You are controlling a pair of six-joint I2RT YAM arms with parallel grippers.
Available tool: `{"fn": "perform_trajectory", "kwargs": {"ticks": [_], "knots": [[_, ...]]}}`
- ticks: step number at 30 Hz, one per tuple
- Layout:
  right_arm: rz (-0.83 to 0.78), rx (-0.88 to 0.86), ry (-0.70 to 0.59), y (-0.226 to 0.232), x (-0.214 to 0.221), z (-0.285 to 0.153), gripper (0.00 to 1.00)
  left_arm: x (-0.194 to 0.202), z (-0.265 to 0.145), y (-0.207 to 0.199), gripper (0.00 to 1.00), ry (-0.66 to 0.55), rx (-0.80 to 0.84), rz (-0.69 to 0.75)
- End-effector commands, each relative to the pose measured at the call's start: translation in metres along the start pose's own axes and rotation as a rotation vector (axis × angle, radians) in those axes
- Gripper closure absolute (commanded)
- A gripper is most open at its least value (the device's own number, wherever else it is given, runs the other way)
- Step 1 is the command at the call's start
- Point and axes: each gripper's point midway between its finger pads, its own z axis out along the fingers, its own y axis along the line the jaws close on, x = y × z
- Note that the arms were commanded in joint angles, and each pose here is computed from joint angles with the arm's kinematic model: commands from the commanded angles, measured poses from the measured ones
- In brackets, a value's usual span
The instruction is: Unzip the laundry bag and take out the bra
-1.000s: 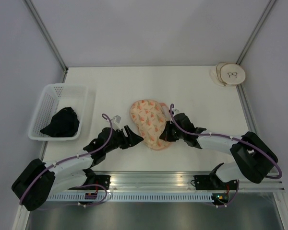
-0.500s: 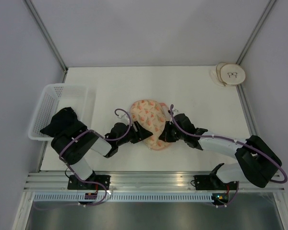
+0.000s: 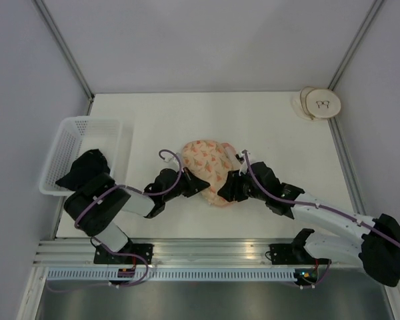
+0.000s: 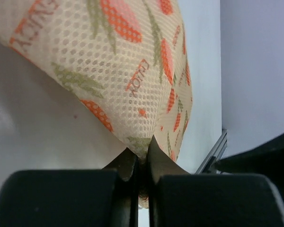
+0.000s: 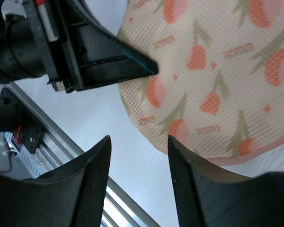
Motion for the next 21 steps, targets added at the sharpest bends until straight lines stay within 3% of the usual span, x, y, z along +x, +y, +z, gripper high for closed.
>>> {"fn": "perform_trajectory", "kwargs": {"ticks": [1, 5, 10, 16, 21], "knots": [[-0.076, -0.012, -0.025, 0.017, -0.003, -0.021, 0.41, -0.028, 0.002, -0.037, 0.98, -0.112, -0.036, 0.002], [-0.100, 0.012, -0.029, 0.024, 0.022, -0.026, 0.33, -0.058, -0.017, -0.057, 0.98, -0.264, -0.142, -0.086], [-0.100, 0.097, -0.173, 0.021, 0.026, -0.021, 0.34, -0.058, -0.027, -0.067, 0.98, -0.280, -0.231, -0.171], [-0.109, 0.185, -0.291, 0.016, 0.021, -0.003, 0.36, -0.047, -0.031, -0.051, 0.98, -0.271, -0.310, -0.265], [-0.115, 0.142, -0.341, 0.033, 0.018, 0.010, 0.38, -0.044, -0.036, -0.044, 0.98, -0.289, -0.318, -0.313]]}}
